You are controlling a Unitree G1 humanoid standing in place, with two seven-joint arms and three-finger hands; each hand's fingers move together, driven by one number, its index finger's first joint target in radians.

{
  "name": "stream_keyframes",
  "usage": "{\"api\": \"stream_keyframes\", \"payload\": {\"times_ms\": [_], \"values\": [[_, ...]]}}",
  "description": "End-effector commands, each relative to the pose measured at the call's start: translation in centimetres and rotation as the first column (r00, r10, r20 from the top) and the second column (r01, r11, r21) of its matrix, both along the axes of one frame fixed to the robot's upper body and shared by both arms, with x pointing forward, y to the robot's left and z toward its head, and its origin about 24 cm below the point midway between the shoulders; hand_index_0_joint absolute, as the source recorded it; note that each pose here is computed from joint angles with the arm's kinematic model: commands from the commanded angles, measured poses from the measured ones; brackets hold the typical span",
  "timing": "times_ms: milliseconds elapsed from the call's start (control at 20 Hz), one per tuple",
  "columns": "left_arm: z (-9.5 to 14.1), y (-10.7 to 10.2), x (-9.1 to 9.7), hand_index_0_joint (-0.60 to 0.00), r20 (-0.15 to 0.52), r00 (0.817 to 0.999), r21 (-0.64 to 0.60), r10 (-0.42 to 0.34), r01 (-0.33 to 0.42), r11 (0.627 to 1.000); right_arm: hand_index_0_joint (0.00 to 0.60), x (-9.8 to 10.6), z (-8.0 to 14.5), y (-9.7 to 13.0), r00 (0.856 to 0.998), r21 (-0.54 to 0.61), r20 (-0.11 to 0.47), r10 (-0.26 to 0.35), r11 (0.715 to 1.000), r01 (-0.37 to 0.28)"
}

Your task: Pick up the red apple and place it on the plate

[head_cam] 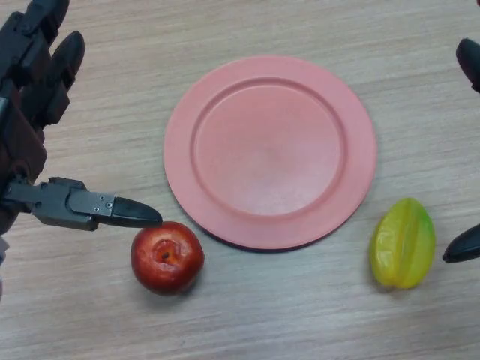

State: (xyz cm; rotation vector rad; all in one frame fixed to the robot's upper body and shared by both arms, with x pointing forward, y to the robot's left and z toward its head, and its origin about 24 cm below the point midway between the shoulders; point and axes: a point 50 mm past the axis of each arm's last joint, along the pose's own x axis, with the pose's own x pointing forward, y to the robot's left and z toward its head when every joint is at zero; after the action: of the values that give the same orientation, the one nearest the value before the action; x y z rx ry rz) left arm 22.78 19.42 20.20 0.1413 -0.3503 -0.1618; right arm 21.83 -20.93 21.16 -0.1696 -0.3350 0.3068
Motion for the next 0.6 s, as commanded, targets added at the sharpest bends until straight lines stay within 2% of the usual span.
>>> {"api": "stream_keyframes", "payload": {"times_ms": [50,100,200,450,550,600], "values": [[3.2,0.5,-1.7,0.0,0.228,0.974,0.074,-0.012,-0.005,0.997,0.0,-2.0,3.1,0.2,0.975,-0.03,0.219,0.044,0.999,-0.038],[3.1,0.4,-1.8,0.0,0.229,0.973,0.086,-0.032,0.012,0.996,0.0,-2.2,3.2,0.5,0.972,-0.029,0.228,0.063,0.998,-0.058],[3.0,0.7,-1.5,0.0,0.225,0.974,0.076,-0.028,0.011,0.997,0.0,-2.1,3.3,0.6,0.969,-0.019,0.238,0.064,0.998,-0.062],[2.7,0.8,-1.6,0.0,0.223,0.974,0.068,-0.044,0.029,0.997,0.0,-1.7,3.2,0.7,0.972,-0.04,0.231,0.033,0.999,-0.024],[1.4,0.7,-1.8,0.0,0.244,0.968,0.081,-0.06,0.042,0.996,0.0,-1.6,3.0,0.9,0.972,-0.05,0.232,0.027,0.999,-0.016],[-0.2,0.4,-1.8,0.0,0.26,0.964,0.13,-0.053,0.019,0.991,0.0,-1.5,2.8,1.0,0.972,-0.049,0.232,0.027,0.999,-0.016]]}}
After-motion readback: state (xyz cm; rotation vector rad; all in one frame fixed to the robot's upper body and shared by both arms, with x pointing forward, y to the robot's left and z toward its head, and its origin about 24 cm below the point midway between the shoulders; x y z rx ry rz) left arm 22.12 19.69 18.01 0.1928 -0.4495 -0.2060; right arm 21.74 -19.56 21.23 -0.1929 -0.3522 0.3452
